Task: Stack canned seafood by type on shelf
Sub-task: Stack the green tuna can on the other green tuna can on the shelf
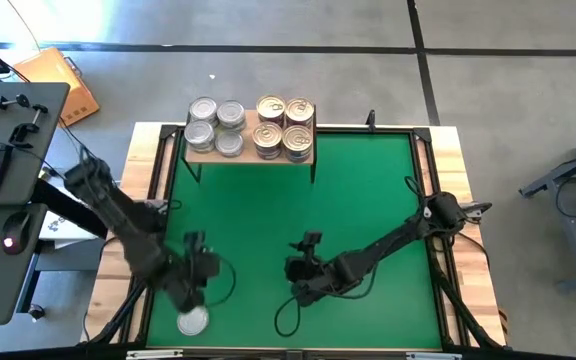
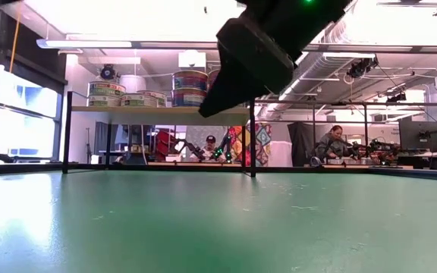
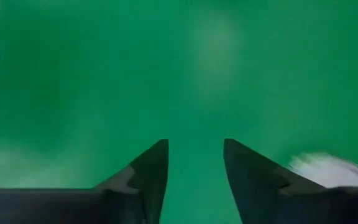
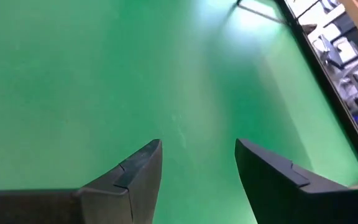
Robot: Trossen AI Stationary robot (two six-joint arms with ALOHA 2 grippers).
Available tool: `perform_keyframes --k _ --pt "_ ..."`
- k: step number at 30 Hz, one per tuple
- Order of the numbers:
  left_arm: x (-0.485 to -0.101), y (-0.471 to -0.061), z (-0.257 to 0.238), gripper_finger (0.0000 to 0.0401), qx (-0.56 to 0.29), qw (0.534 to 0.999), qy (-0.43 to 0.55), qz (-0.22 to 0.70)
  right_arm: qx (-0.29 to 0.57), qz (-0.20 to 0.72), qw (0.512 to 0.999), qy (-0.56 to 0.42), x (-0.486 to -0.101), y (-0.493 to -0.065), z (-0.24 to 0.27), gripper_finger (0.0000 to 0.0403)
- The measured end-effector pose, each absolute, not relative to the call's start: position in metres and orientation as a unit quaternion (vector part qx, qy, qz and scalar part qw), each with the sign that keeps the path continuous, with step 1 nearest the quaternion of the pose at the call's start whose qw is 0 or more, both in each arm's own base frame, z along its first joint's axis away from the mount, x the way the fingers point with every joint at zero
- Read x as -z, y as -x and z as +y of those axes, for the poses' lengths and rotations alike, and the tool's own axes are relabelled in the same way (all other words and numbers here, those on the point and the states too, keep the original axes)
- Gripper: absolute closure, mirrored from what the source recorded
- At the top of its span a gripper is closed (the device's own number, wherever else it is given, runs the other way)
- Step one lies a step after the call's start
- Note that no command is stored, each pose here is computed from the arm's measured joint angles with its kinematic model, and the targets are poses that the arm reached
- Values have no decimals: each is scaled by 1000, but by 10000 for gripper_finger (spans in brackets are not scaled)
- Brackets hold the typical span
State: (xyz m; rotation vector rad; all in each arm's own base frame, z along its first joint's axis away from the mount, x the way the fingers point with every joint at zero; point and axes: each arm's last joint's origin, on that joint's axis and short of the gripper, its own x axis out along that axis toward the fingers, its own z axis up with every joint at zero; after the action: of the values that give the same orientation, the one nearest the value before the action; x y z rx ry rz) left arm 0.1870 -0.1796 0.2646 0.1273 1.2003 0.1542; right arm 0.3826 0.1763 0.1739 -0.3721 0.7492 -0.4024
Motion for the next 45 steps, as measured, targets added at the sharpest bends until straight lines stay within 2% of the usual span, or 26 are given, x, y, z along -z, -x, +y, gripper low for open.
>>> perform_keyframes --k 7,11,16,18,22,25,27,30,34,37,41,45 --pt "-231 -155 -244 316 -80 741 89 660 178 343 902 194 -178 -387 179 206" --pt "-215 -133 -271 357 -84 742 122 654 172 344 900 206 -178 -389 178 206" --pt "-204 -123 -282 397 -105 775 118 612 163 343 897 226 -179 -390 177 206" --pt "-198 -125 -282 397 -111 779 108 607 160 339 898 230 -180 -392 176 206" --pt "-172 -132 -273 400 -133 754 101 636 137 341 903 223 -180 -395 175 206" --pt "-164 -140 -264 400 -127 761 89 631 125 345 905 216 -180 -396 174 206" --pt "-163 -148 -255 400 -136 783 60 604 126 345 905 214 -180 -396 174 206" --pt "-163 -166 -235 401 -166 823 -35 543 127 344 906 213 -180 -396 174 206" --pt "-172 -199 -218 401 -194 871 -119 436 127 345 906 211 -180 -396 174 206" --pt "-182 -218 -212 401 -189 868 -161 430 127 345 906 210 -179 -396 174 206" --pt "-190 -218 -207 401 -170 851 -153 473 114 350 912 182 -179 -397 174 206" --pt "-194 -202 -195 401 -225 812 -121 524 93 358 917 150 -171 -403 169 206"
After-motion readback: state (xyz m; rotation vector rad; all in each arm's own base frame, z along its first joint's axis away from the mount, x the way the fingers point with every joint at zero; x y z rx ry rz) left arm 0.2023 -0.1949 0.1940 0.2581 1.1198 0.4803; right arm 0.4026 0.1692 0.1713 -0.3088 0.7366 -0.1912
